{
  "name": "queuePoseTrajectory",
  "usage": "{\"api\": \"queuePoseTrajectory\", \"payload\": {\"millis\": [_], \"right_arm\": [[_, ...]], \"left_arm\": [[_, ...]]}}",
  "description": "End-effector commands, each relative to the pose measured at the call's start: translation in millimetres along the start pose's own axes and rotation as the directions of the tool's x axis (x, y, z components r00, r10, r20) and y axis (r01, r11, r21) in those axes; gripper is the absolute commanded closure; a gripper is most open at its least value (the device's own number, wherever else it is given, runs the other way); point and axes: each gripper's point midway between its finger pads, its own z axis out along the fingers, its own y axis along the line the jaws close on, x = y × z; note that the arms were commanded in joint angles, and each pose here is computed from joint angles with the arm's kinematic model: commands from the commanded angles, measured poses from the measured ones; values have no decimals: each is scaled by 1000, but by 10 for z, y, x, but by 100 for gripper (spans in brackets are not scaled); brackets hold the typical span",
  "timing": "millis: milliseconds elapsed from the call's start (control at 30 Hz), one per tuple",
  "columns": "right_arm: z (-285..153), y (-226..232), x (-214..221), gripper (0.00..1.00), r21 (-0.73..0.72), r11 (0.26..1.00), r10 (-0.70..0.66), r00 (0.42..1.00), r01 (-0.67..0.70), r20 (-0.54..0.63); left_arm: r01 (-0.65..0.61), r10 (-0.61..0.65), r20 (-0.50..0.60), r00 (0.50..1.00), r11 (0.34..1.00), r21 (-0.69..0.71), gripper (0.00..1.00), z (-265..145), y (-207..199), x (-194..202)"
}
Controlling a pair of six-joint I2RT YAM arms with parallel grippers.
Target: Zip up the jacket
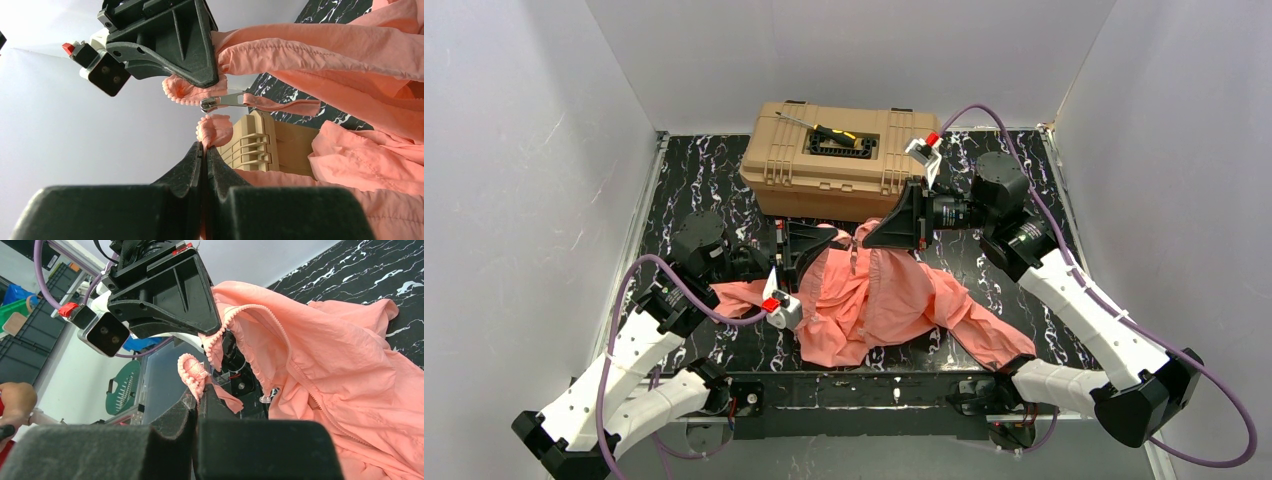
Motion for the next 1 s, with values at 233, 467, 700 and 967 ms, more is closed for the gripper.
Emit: {"api": "queuePoseTrajectory", "payload": {"millis": [233,467,700,967], "right_arm": [[-32,-90,121,99,36,999,6,999,-5,-36],[-9,-11,15,99,6,1000,-11,1000,11,-17],[9,44,-46,99,-17,1000,-12,1000,12,5],[37,72,-77,99,-33,999,-17,1000,18,19]], "left_arm": [[-44,45,14,999,994,-105,100,-54,391,-136],[-22,24,26,999,997,-80,100,-46,318,-146],[-19,21,38,999,997,-70,100,-28,295,-155],[-11,13,33,999,999,-54,100,-34,260,-149]]}}
